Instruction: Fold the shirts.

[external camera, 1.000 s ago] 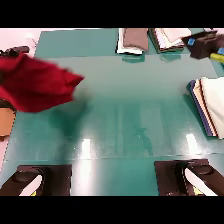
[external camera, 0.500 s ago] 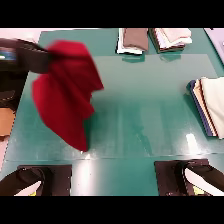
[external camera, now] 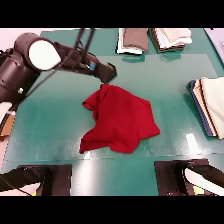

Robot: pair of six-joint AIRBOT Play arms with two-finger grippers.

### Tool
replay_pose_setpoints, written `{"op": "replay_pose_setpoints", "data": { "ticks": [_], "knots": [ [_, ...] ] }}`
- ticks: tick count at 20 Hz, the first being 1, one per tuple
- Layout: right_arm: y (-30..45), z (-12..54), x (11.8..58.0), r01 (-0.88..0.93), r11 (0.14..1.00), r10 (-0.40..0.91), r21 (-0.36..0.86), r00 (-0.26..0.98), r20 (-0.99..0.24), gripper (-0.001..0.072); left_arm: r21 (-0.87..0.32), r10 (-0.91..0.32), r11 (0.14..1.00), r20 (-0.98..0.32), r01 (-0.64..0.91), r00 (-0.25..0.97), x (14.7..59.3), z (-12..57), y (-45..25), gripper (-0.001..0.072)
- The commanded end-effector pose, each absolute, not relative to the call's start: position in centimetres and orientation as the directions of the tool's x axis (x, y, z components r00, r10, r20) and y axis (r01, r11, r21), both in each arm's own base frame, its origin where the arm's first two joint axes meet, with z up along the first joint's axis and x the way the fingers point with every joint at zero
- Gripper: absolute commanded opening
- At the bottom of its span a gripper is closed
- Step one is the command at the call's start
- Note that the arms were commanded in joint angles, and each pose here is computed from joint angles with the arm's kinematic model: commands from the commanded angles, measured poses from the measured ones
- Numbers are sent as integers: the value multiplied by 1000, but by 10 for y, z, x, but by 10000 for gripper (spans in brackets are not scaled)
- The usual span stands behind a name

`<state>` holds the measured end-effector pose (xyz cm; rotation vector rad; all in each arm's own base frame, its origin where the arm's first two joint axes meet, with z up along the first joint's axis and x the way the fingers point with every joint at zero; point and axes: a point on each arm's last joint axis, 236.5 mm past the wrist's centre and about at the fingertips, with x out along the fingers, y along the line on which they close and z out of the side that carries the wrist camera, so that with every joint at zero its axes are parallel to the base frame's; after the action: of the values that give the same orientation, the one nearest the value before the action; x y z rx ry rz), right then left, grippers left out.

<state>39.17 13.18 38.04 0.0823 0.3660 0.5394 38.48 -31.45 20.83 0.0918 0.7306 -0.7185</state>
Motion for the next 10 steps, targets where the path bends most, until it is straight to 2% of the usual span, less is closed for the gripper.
{"op": "replay_pose_setpoints", "data": {
  "ticks": [1, 4, 8, 10],
  "knots": [
    [133, 377, 390, -492, 853, 521, 172, 785, -336, 15, -174, -429, 872, -721, 457, 544, 439, 169, -237, 640],
    [133, 376, 390, -492, 853, 520, 172, 785, -337, 15, -206, -332, 920, -861, 335, 384, 447, 96, -185, 640],
    [134, 374, 389, -494, 852, 523, 173, 779, -345, 15, -285, -339, 926, -915, 247, 219, 437, 2, -184, 640],
    [134, 371, 387, -497, 850, 525, 175, 772, -358, 15, -357, -390, 911, -908, 204, 153, 424, -33, -197, 640]
  ]
}}
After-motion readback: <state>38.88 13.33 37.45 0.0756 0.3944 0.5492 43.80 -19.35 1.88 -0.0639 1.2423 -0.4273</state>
